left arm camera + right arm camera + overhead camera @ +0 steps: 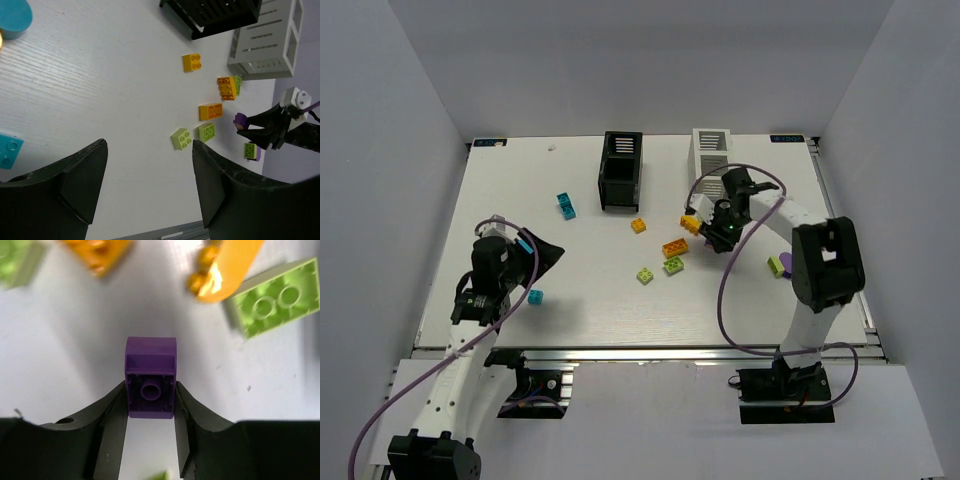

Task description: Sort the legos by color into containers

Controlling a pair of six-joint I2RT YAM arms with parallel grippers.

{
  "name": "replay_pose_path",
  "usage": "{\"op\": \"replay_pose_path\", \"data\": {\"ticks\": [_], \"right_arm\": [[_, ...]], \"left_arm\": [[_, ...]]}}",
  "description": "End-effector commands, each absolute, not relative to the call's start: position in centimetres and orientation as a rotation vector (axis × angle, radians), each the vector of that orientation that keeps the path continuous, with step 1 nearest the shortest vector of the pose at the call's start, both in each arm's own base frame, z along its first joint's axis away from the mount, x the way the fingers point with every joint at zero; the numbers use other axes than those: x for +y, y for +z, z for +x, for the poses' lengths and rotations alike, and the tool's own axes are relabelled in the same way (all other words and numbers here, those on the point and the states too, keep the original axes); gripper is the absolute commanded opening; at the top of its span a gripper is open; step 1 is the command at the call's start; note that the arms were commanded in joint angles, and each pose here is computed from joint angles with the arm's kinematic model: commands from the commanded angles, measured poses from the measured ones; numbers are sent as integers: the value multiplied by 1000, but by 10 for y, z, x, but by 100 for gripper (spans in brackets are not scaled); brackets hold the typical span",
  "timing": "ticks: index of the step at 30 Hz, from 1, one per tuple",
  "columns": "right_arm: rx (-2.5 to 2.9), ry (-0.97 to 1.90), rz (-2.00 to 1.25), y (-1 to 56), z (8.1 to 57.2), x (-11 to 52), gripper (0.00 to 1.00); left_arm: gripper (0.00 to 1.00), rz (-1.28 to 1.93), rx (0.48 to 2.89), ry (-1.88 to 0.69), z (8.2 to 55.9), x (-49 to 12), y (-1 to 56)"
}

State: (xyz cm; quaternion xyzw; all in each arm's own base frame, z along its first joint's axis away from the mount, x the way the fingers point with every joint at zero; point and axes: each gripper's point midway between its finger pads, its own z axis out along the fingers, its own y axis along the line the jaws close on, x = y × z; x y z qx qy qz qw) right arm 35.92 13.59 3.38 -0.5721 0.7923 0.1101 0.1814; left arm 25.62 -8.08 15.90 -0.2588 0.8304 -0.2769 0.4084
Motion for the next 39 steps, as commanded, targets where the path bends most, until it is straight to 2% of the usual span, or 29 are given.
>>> {"op": "replay_pose_path", "data": {"ticks": [1,6,10,11,16,17,19,28,31,39], "right_arm": [[2075,358,-1658,86,341,142,0],[1940,474,-1448,172,348,165,0],[1883,476,-1151,235,391,173,0],[1831,415,-1066,254,414,171,0],[1777,349,-759,298,485,160,0],[1791,360,-740,289,499,160,0],[1725,360,-707,307,520,161,0],[1634,471,-604,289,600,149,0],[1622,464,-612,285,611,150,0],[1652,486,-625,253,626,154,9]], "left_arm": [[78,-579,1984,-824,261,-94,183],[78,-549,1941,-904,267,-103,186],[78,-530,1949,-921,271,-107,186],[78,-531,1955,-921,273,-107,184],[78,-519,1955,-918,274,-108,187],[78,-519,1955,-918,274,-108,187],[78,-524,1953,-920,272,-107,187],[78,-542,1928,-911,272,-104,195],[78,-548,1916,-914,272,-104,198],[78,-556,1930,-900,276,-103,196]]}}
